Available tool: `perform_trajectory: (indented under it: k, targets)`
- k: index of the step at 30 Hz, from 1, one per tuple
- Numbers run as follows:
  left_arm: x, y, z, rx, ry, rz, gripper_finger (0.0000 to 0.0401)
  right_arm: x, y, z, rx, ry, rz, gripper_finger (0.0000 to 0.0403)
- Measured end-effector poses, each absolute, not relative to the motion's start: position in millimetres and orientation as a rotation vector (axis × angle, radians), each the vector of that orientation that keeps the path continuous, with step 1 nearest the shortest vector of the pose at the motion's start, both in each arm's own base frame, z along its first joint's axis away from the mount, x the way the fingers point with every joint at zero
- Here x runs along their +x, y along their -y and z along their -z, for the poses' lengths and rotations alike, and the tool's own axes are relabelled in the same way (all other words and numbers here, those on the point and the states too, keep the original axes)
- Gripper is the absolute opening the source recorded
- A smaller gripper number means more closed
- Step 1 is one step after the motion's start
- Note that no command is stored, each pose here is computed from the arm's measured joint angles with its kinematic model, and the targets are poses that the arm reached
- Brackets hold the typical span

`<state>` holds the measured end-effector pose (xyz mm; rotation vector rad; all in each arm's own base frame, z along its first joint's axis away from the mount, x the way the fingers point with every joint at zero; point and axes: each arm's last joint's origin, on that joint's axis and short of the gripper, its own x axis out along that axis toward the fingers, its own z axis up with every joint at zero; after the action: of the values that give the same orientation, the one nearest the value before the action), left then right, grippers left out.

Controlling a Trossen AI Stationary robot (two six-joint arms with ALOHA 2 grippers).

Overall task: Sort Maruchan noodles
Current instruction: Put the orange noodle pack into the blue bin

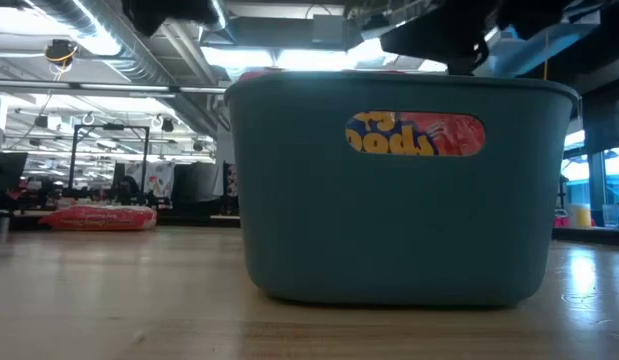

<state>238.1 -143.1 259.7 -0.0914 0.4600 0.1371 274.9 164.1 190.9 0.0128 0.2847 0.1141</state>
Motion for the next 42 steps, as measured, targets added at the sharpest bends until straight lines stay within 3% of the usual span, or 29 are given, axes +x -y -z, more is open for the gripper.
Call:
perform_trajectory:
  k: [5,14,17,25,31,35,42]
  targets:
    - [226,100,-265,-0.109,-0.611,-0.322,0.0121,261,-154,-204,-0.004,-0.367,-0.084,0.0263]
    - [161,-18,-257,-0.373,-0.994,-1.096,0.0121,253,-138,-197,-0.181,-0.451,0.186,0.0215]
    - [153,-47,-243,-0.483,-1.048,-1.221,0.0121,255,-132,-195,-0.191,-0.476,0.205,0.0195]
    - [149,-110,-204,-0.665,-1.138,-1.196,0.0121,257,-122,-188,-0.13,-0.563,0.179,0.0162]
    - [150,-130,-184,-0.703,-1.26,-1.138,0.0121,256,-123,-188,-0.105,-0.566,0.163,0.0156]
    - [160,-130,-173,-0.635,-1.348,-1.003,0.0121,257,-123,-188,-0.101,-0.568,0.155,0.0156]
    - [189,-91,-164,-0.447,-1.474,-0.556,0.0121,257,-123,-188,-0.098,-0.563,0.159,0.0156]
